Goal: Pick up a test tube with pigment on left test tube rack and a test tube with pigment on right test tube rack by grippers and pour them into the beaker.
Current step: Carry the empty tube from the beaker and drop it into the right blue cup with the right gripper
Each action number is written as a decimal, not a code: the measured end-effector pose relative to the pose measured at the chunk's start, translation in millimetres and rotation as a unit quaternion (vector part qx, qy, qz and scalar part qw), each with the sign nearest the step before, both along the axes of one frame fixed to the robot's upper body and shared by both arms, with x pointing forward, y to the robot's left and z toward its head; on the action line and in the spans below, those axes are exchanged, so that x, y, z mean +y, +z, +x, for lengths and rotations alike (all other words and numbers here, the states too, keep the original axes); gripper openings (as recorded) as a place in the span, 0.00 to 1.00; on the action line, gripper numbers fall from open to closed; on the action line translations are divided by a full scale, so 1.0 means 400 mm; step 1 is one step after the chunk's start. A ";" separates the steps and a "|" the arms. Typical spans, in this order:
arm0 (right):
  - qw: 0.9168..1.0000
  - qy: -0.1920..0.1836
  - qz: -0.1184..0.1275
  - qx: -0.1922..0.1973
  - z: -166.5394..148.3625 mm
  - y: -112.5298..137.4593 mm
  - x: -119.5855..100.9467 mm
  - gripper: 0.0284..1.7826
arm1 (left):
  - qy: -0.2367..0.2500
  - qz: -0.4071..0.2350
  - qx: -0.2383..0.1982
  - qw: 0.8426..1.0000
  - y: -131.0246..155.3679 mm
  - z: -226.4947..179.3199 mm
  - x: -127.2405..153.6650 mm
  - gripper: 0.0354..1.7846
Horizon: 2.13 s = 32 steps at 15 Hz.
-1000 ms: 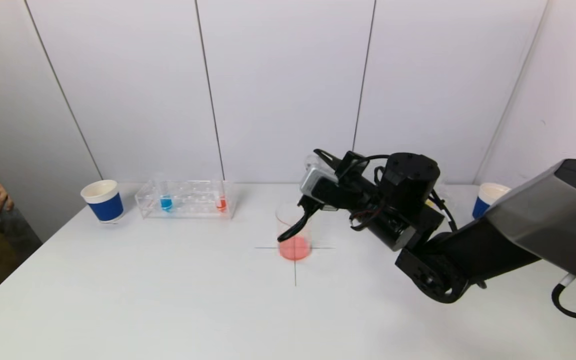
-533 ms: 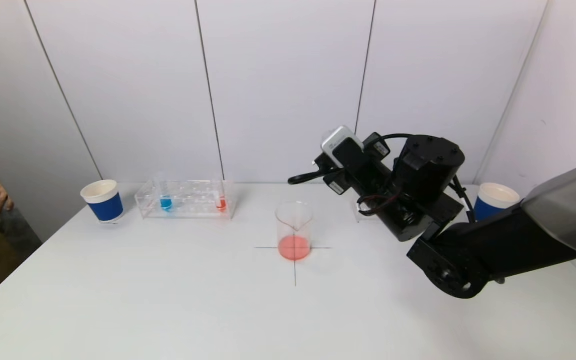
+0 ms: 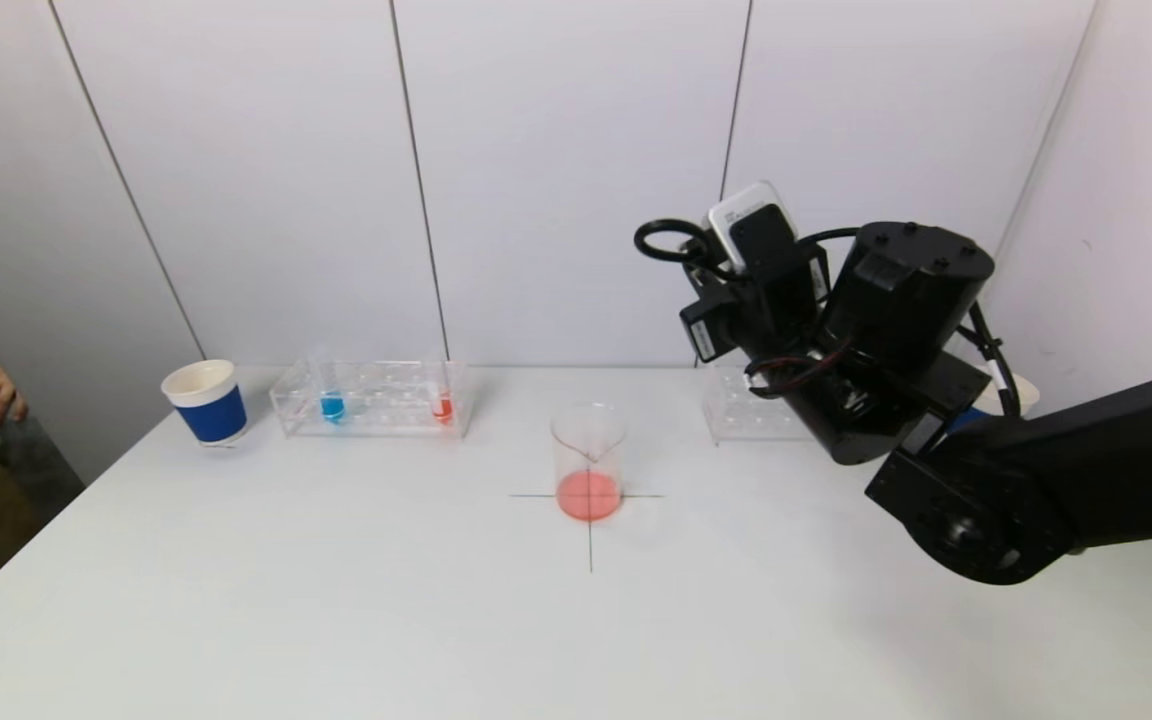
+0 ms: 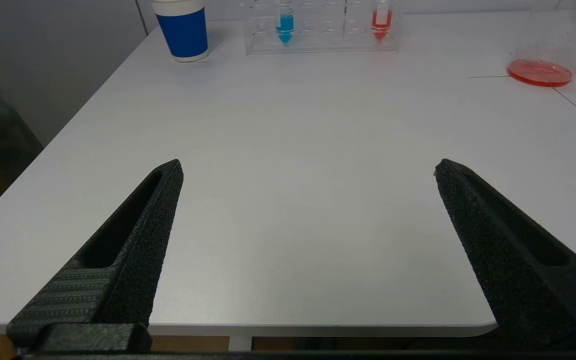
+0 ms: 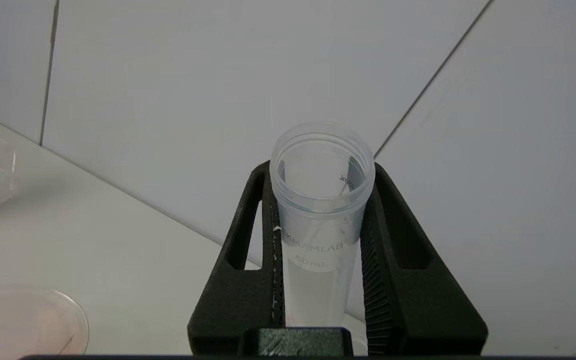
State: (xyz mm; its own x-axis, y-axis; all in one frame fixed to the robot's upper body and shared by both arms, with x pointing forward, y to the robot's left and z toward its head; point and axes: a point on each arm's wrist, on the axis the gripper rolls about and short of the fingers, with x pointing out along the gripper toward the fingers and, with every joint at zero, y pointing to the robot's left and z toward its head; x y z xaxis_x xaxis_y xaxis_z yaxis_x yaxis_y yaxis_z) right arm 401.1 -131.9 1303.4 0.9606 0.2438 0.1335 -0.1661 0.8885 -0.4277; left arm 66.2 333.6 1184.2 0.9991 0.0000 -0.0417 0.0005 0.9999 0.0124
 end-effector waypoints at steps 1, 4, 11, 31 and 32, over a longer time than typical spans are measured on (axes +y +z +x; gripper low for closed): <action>1.000 -0.006 0.016 0.013 -0.008 0.014 -0.008 0.27 | 0.000 0.000 0.000 1.000 0.000 0.000 0.000 0.99; 0.998 -0.029 0.048 0.037 -0.015 0.048 -0.056 0.27 | 0.000 0.000 0.000 1.000 0.000 0.000 0.000 0.99; 0.989 -0.065 0.098 0.094 -0.054 0.114 -0.140 0.27 | 0.000 0.000 0.000 1.000 0.000 0.000 0.000 0.99; 0.955 -0.192 0.203 0.101 -0.016 0.105 -0.624 0.27 | 0.000 0.000 0.000 1.000 0.000 0.000 0.000 0.99; 0.953 -0.197 0.205 0.104 -0.005 0.097 -0.641 0.27 | 0.000 0.000 0.000 1.000 0.000 0.000 0.000 0.99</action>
